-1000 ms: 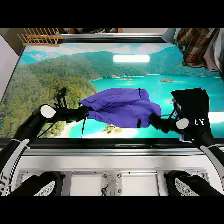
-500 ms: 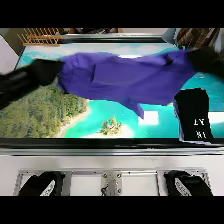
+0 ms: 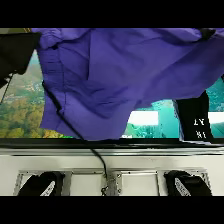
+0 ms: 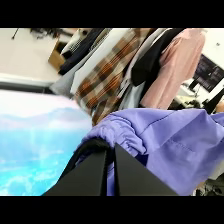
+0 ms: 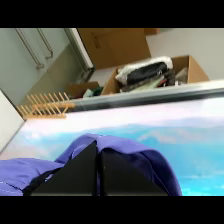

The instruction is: Fold the clothes and pants, and hang the long-sleeved shirts on hangers.

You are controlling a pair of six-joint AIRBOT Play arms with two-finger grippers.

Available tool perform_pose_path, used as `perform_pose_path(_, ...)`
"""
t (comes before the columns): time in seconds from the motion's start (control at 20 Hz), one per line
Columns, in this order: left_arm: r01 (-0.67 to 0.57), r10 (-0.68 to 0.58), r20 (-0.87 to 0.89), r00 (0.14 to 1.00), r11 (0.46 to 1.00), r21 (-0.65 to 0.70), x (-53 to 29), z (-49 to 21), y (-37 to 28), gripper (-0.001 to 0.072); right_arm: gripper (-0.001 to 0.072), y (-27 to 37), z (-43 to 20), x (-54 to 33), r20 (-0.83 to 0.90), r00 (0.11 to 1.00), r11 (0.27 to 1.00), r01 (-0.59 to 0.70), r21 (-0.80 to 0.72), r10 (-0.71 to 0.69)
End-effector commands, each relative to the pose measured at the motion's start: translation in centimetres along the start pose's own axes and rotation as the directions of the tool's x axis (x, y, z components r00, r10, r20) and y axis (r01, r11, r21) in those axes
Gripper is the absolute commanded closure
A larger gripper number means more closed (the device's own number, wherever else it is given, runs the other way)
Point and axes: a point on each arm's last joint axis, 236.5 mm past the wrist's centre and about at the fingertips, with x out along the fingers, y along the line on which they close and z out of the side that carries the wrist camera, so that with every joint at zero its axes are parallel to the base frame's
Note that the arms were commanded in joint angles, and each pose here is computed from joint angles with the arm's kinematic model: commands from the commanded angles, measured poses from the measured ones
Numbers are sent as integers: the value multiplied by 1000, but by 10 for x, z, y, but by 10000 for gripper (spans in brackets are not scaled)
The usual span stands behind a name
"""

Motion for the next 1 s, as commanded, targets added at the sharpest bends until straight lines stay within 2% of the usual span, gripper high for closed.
perform_pose_path(0.0, -68, 63, -97, 993, 996, -50, 49, -25, 44, 696, 711, -18, -22, 28, -99, 995, 1000, 28, -5, -29)
perform_pose_path(0.2, -141, 127, -145, 981, 985, -97, 75, -38, 87, 696, 711, -37, -29, 42, -125, 989, 996, 79, -40, -84)
perform_pose_path(0.35, -113, 105, -99, 990, 991, -76, 58, -24, 68, 696, 711, -29, -20, 27, -91, 993, 994, 69, -84, -77)
perform_pose_path(0.55, 24, -25, 18, 1000, 1000, 3, -6, 4, -10, 696, 711, 0, 9, -22, 39, 999, 989, 40, -140, -35)
perform_pose_path(0.75, 208, -214, 82, 973, 975, 75, -77, 10, -89, 696, 711, 34, 52, -82, 254, 967, 984, 13, -179, 33)
perform_pose_path(0.85, 276, -283, 85, 955, 957, 88, -99, 7, -111, 696, 711, 47, 68, -106, 341, 938, 982, 4, -191, 62)
perform_pose_path(0.95, 311, -313, 66, 947, 949, 44, -106, 2, -120, 696, 711, 53, 75, -115, 375, 923, 983, -13, -181, 82)
